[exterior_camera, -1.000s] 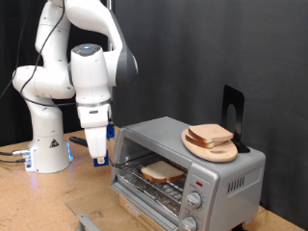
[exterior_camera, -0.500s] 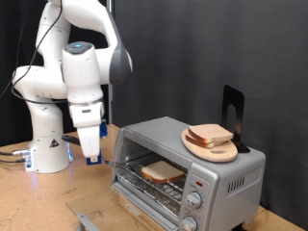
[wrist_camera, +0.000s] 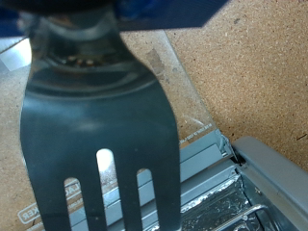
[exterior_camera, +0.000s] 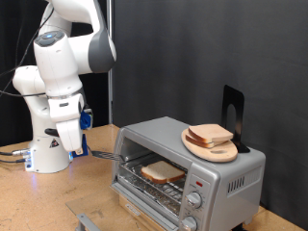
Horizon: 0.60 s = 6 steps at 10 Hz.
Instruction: Make a piece of toast with the oven
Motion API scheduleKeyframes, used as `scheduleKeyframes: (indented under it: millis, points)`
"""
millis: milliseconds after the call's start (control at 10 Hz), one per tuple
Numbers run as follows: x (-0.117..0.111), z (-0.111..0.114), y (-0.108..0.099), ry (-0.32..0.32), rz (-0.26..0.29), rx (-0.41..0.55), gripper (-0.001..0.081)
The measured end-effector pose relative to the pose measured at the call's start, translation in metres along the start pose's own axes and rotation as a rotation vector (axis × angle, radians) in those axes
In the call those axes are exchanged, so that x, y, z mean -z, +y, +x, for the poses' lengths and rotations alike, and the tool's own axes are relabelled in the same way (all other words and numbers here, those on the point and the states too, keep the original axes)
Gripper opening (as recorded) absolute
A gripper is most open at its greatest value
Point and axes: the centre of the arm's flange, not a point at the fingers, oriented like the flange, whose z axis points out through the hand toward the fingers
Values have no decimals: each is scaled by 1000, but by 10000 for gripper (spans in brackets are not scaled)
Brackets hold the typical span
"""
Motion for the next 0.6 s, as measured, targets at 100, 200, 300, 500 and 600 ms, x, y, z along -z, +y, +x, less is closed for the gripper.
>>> scheduleKeyframes:
  millis: [100,200,300,500,600]
  points:
    - [0,-1,-1,-4,13,6,465]
    - [4,-4,0,-1,49,12,465]
    - [13,-8,2,3,90,23,465]
    - [37,-18,9,25,161,28,465]
    - [51,-22,11,35,193,32,465]
